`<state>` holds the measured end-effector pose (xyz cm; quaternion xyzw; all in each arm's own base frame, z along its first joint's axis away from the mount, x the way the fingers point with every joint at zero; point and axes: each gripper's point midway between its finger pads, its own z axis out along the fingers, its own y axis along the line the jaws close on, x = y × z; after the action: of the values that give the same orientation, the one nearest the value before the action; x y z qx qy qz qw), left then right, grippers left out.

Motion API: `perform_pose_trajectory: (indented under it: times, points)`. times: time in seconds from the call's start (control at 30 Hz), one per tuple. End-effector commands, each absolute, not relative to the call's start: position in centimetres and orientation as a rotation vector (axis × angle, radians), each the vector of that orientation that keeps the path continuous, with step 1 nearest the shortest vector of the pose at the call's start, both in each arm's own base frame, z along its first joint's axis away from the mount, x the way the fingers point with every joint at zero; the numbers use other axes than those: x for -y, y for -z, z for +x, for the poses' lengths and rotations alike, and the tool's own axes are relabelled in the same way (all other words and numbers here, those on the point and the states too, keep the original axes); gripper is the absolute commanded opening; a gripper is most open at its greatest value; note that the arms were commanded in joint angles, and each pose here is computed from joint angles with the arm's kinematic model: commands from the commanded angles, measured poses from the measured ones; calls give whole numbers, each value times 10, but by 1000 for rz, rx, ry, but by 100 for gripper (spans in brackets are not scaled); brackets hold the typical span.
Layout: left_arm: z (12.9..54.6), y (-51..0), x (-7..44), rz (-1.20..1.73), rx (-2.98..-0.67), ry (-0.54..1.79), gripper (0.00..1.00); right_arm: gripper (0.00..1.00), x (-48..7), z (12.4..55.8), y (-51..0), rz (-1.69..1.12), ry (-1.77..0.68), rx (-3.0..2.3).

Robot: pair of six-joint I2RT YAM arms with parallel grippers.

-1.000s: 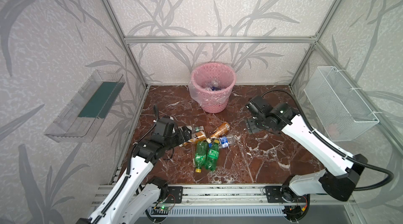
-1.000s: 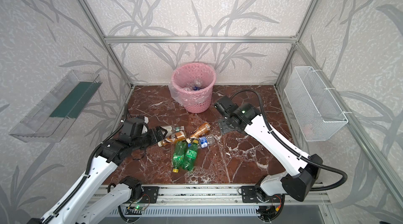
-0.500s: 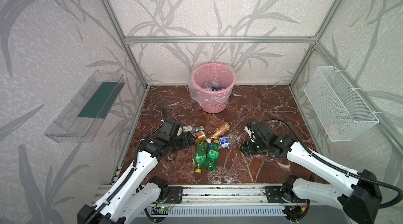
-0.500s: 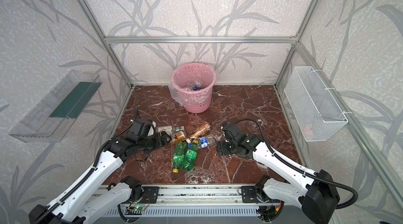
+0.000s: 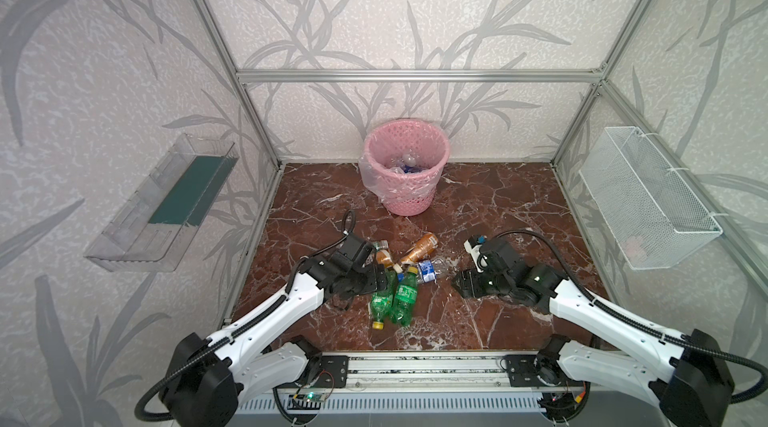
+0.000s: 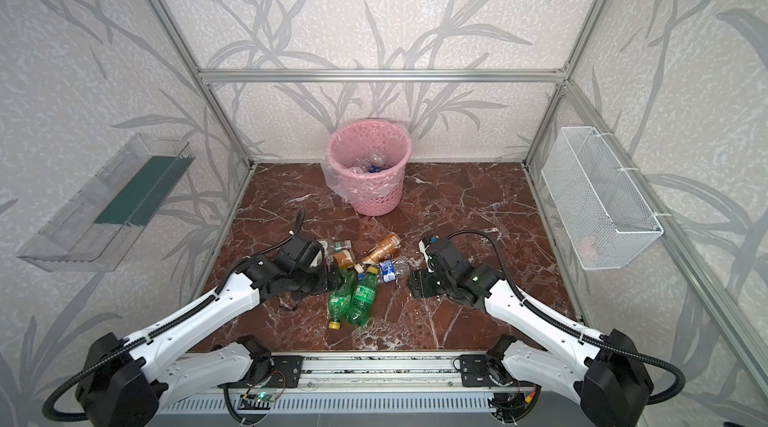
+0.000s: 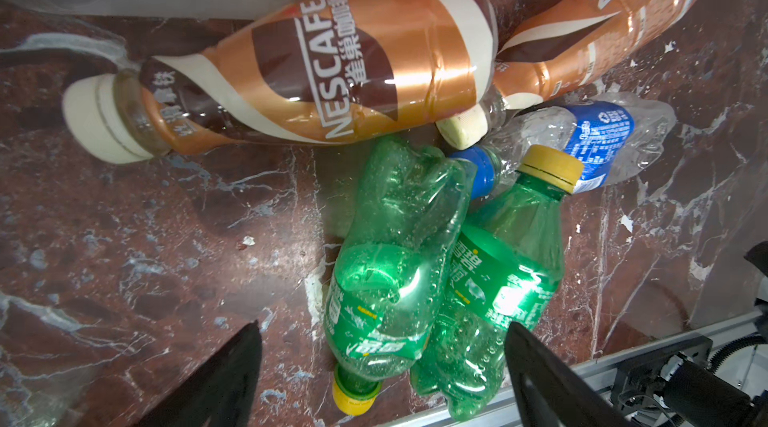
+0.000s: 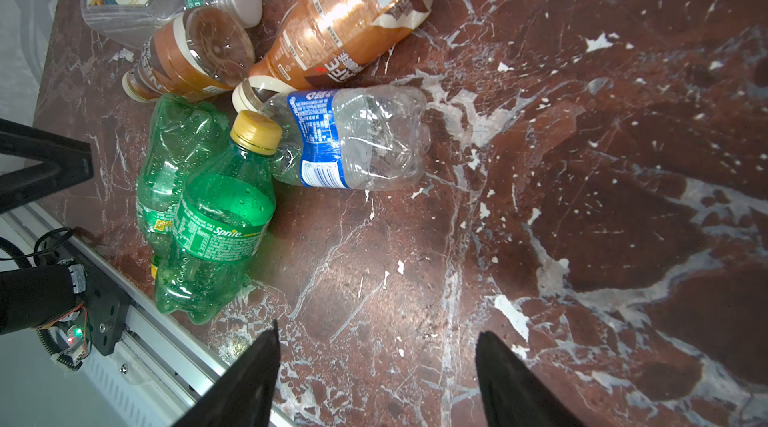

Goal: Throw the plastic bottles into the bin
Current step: 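Lower the left gripper onto the crushed green Sprite bottle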

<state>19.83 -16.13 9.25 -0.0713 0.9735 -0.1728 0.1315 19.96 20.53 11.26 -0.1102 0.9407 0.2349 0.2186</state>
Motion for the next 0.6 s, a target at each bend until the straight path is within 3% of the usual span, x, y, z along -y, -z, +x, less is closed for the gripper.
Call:
perform_pose_trajectory:
  times: [0.0, 0.57]
  points:
    - [205, -87, 170, -200, -2814, 488, 91, 74, -205, 201, -115, -302, -647, -2580]
    - [199, -45, 181, -144, -2916, 386, 81, 69, -202, 200, -105, -282, -647, -2593]
